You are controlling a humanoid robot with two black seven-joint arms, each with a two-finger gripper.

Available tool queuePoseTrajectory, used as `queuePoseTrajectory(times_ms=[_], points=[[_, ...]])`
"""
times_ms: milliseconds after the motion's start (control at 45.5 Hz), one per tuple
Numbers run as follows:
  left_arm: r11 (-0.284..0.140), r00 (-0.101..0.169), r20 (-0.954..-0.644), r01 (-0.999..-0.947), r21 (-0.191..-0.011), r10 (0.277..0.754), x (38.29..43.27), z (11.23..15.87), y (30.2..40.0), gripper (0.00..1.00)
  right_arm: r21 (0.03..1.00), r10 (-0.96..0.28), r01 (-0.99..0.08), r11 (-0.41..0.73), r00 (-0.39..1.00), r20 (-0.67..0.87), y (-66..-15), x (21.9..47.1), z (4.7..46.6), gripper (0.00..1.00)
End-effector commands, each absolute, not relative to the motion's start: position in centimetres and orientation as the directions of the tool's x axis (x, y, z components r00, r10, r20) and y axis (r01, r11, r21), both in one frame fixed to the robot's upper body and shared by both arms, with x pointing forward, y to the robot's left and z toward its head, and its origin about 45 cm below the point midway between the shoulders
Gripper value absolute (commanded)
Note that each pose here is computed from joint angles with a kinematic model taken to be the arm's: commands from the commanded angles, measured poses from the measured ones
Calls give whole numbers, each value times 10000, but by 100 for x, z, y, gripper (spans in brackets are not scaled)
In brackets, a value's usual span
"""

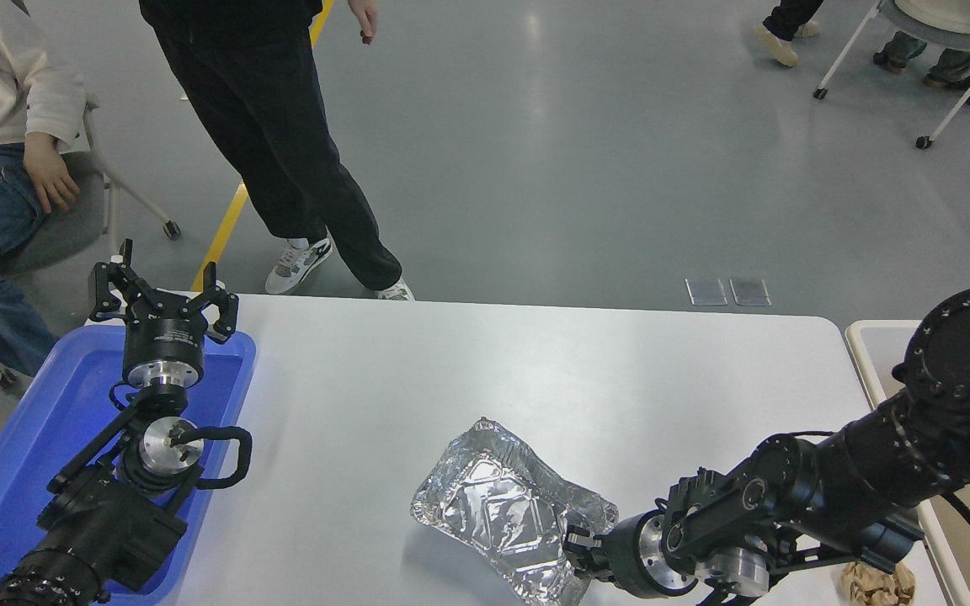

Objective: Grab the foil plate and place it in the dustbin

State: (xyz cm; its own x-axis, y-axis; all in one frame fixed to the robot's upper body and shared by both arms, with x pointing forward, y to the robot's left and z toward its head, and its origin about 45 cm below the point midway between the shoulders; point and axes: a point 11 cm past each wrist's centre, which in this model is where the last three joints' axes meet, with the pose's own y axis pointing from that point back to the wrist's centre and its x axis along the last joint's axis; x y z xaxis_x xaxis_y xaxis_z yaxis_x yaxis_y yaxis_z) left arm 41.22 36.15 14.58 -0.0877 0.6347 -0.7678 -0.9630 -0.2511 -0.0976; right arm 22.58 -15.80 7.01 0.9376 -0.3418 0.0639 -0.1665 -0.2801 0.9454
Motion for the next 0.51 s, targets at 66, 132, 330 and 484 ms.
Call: queuePoseTrajectory(times_ms=[66, 132, 330, 484], points=[[-2510, -874, -7679, -9630, -978, 6346, 4122, 1458, 3615, 99, 9396, -3431, -1945, -2817, 9349, 906, -1633, 2405, 910, 0], [-2517, -888, -7675, -9630, -967, 6348, 4120, 1455, 3618, 99, 9414, -3291, -1930, -2768, 9394, 958, -1652, 2402, 988, 0], [-2510, -874, -7679, -9630, -978, 6346, 4122, 1458, 3615, 99, 9372, -3039, -2219, -2690, 9429, 1361, -1759, 2524, 1414, 0], [-2510, -874, -7679, -9630, -978, 6346, 4122, 1458, 3615, 99, 9328, -2633, -2480, -2615, 9481, 1782, -1835, 2719, 1854, 0]])
